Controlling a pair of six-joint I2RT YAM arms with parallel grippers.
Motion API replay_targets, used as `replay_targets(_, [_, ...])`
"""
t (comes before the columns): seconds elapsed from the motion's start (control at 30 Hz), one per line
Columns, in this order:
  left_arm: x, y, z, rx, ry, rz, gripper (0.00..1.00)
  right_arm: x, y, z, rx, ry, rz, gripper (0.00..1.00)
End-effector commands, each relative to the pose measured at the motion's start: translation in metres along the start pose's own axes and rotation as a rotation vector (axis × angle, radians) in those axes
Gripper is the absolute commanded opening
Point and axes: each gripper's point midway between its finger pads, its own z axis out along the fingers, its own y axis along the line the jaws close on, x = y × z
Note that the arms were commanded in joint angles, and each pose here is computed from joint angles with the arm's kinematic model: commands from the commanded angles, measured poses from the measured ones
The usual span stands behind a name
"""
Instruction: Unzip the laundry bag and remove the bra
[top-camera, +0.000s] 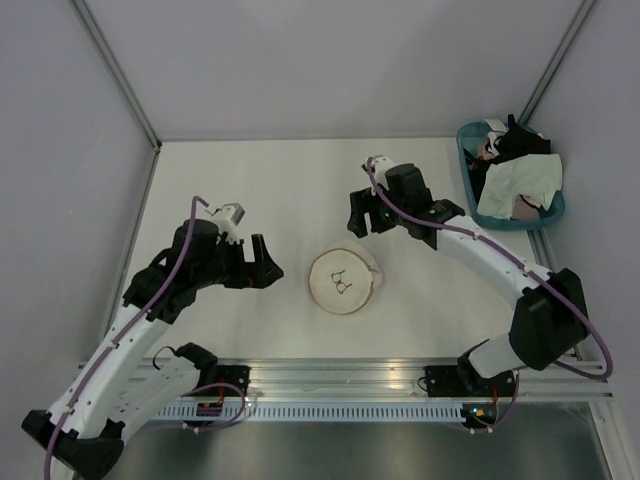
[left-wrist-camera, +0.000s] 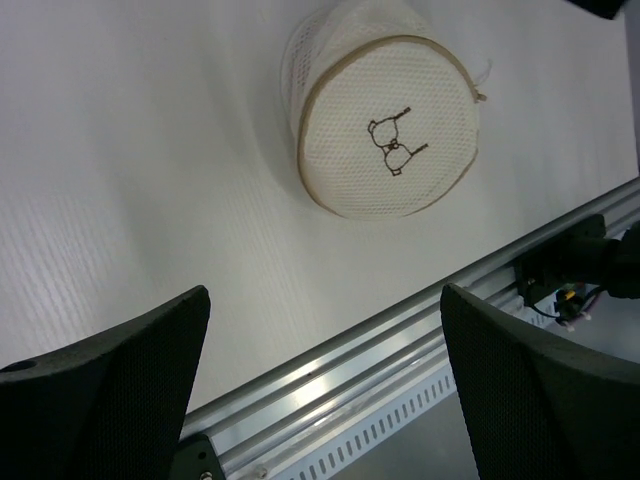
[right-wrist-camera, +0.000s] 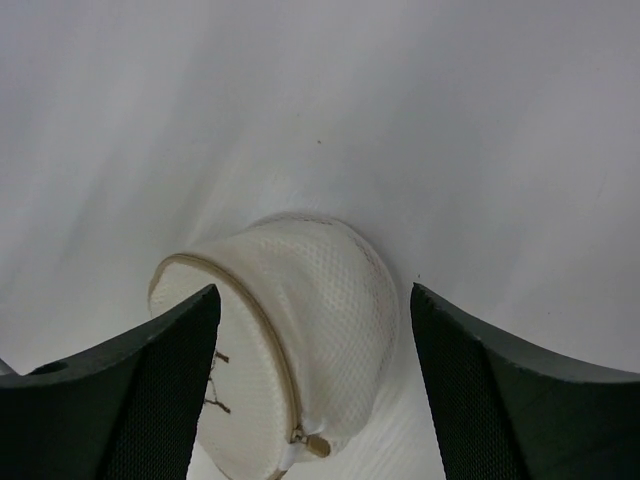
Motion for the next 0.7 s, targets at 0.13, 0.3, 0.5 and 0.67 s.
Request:
replay_targets(0.13, [0.003, -0.037, -0.030, 0.200, -0.066, -0.106, 0.99, 0.055, -0.019, 0.032, 0.025, 0.254, -0.090, 0.76])
replay_targets(0.3, [0.013, -0.038, -0.039, 0.236, -0.086, -0.125, 0.99, 0.071, -0.010, 0.033, -0.013, 0.318, -0.111, 0.58])
replay_targets(0.5, [0.029, -0.030, -0.031, 0.228, -0.051, -0.151, 0.99, 0.069, -0.005, 0.022, 0.009, 0.272, -0.101, 0.87])
replay_targets(0.67, [0.033, -0.028, -0.030, 0.227, -0.053, -0.152, 0.99, 0.053, -0.003, 0.014, 0.025, 0.217, -0.091, 0.97])
